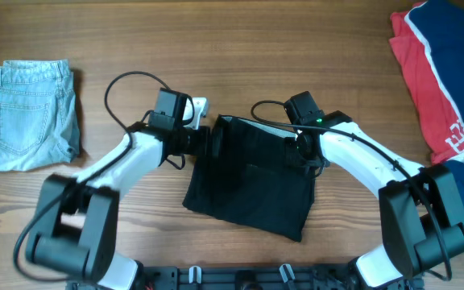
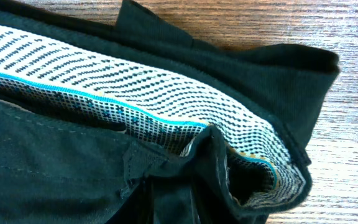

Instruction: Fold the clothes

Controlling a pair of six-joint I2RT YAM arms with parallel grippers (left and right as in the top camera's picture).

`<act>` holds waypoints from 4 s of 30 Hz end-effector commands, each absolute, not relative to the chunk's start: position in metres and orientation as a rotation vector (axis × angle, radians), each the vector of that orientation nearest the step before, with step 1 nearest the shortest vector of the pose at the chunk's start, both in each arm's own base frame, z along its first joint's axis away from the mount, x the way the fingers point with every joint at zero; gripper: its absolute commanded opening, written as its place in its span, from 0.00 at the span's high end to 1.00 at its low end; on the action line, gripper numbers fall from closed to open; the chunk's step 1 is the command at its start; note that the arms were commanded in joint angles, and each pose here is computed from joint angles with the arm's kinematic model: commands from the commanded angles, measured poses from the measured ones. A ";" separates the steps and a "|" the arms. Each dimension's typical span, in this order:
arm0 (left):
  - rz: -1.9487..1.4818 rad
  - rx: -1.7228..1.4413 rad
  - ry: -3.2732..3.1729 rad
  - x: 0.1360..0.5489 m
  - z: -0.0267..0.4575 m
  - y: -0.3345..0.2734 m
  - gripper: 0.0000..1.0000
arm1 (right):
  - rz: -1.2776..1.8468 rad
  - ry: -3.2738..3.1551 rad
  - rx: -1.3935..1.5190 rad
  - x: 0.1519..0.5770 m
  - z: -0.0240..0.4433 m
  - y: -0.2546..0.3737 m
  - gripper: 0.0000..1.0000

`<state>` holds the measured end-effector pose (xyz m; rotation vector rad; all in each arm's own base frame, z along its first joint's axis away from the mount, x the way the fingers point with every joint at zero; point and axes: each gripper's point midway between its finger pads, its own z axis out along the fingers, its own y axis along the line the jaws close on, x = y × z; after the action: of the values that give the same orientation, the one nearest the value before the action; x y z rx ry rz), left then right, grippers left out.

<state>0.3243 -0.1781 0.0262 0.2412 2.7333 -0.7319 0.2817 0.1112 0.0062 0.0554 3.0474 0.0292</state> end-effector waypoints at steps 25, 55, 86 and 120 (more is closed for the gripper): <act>-0.249 -0.164 2.450 0.391 0.143 -0.013 0.96 | 0.125 2.760 0.072 0.289 0.136 0.103 0.87; 0.325 -0.613 2.007 0.415 0.193 0.267 0.96 | 0.107 2.733 0.079 0.274 0.154 0.093 0.87; 0.028 -1.291 2.059 0.352 0.116 0.328 0.58 | 0.092 2.731 0.084 0.274 0.154 0.091 0.87; -0.057 -0.456 2.245 0.451 0.205 0.077 0.00 | 0.247 2.639 -0.014 0.333 0.134 0.131 0.00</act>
<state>0.4407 0.1369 0.2052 -0.6317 2.1779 -0.0085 0.3224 0.1242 0.1322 0.0082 2.6629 0.2187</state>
